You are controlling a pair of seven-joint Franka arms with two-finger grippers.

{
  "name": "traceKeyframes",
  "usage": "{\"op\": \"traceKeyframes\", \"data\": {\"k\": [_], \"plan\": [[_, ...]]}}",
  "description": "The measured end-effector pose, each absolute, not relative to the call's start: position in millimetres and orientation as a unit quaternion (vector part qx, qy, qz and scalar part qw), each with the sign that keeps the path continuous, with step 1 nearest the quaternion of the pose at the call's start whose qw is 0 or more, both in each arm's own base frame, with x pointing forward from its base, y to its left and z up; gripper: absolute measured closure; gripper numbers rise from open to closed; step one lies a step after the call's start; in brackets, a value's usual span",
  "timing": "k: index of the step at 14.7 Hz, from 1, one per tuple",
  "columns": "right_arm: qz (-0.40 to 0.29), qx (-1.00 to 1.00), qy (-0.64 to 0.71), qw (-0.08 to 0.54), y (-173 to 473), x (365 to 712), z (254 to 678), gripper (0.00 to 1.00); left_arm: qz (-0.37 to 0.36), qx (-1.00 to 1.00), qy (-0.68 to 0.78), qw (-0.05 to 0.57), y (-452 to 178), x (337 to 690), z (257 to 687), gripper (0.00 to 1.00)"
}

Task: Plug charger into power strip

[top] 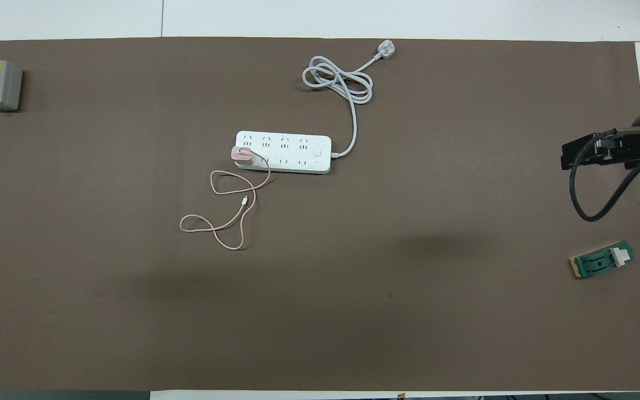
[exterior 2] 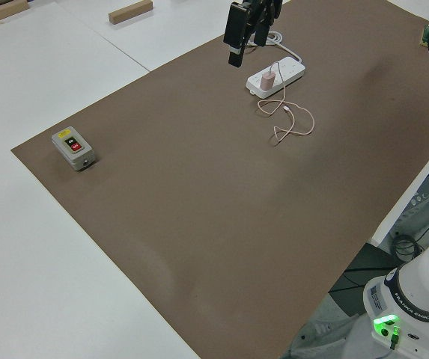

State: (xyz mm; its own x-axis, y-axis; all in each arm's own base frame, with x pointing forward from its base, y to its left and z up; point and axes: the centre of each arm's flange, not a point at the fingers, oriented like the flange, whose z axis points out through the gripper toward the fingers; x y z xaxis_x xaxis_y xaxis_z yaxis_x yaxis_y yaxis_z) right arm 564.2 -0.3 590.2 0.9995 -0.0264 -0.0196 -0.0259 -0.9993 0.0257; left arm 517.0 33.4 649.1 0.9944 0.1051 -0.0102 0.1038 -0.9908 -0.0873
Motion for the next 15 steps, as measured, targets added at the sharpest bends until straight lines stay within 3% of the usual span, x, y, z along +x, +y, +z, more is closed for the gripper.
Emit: {"op": "traceKeyframes", "data": {"k": [15], "plan": [[-0.01,1.0,-0.013,0.013,0,564,590,0.0,0.009,-1.0,-0.018,-0.004,9,517,649,0.0]]}}
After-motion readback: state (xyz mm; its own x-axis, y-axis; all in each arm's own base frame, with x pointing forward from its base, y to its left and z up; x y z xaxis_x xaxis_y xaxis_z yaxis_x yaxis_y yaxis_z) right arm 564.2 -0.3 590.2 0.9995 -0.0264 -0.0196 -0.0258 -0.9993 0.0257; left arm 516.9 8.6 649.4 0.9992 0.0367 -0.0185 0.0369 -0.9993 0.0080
